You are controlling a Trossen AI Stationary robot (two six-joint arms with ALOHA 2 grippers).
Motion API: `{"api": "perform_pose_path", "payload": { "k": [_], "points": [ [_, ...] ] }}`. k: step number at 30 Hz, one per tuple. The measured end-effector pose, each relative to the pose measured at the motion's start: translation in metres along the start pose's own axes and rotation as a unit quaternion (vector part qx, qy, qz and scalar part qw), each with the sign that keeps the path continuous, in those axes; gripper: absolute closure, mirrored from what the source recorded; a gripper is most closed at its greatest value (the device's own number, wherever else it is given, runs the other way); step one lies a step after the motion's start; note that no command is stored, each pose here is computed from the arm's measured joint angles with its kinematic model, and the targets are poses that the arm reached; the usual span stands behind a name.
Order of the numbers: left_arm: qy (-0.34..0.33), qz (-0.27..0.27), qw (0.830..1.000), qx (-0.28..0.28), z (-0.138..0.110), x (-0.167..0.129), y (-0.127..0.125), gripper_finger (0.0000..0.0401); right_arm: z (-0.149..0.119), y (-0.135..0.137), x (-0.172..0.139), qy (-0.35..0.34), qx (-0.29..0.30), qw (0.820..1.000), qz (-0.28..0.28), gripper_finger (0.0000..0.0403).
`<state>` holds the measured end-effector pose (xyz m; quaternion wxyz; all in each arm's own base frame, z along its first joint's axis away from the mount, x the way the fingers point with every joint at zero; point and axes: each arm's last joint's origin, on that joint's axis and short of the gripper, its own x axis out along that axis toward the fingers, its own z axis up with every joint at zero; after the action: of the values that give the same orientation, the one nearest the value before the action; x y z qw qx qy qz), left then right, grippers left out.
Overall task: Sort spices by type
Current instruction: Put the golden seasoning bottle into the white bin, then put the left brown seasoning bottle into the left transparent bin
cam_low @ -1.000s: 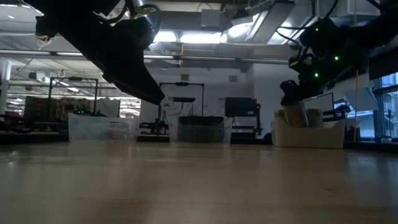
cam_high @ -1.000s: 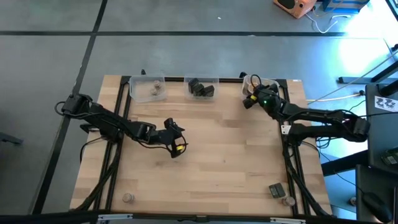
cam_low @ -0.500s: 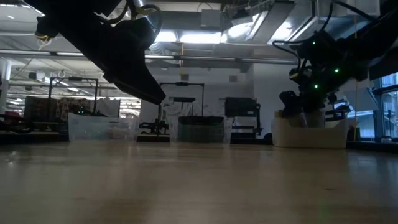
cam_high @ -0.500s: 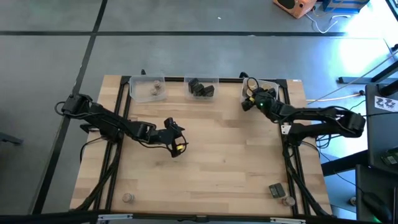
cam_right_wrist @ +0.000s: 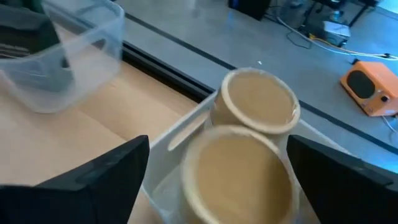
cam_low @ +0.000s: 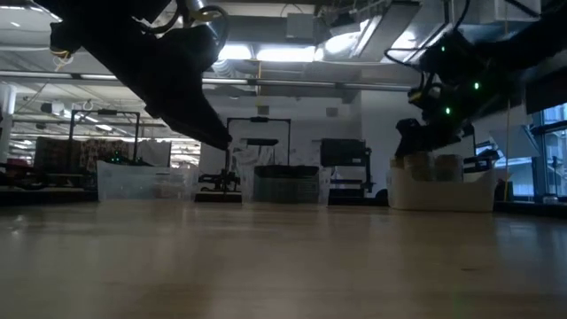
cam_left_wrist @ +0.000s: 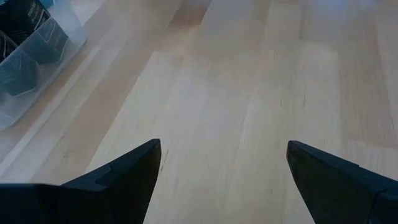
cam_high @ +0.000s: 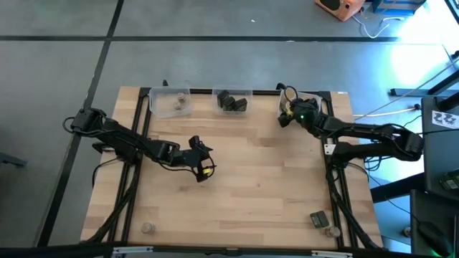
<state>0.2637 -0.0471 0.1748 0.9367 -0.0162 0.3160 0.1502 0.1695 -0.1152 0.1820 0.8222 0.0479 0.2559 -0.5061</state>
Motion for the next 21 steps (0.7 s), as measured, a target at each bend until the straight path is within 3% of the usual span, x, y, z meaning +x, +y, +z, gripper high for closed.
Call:
{"api": "perform_pose_path", "payload": {
  "k": [4, 10, 15, 21],
  "points": [
    [-0.005, -0.010, 1.000, 0.009, 0.011, -0.013, -0.003, 0.0070, 0.021, -0.005, -0.014, 0.012, -0.023, 1.000, 0.014, 0.0029],
    [-0.038, -0.032, 0.998, 0.042, 0.022, -0.032, -0.008, 0.0070, 0.039, 0.001, -0.038, -0.011, -0.070, 0.994, 0.079, 0.0029],
    [-0.084, -0.039, 0.993, 0.067, 0.031, -0.034, -0.009, 0.0070, 0.042, 0.024, -0.058, -0.052, -0.096, 0.982, 0.153, 0.0029],
    [-0.149, -0.083, 0.980, 0.099, 0.042, -0.045, -0.025, 0.0070, 0.037, 0.060, -0.078, -0.080, -0.110, 0.957, 0.255, 0.0029]
  ]
}}
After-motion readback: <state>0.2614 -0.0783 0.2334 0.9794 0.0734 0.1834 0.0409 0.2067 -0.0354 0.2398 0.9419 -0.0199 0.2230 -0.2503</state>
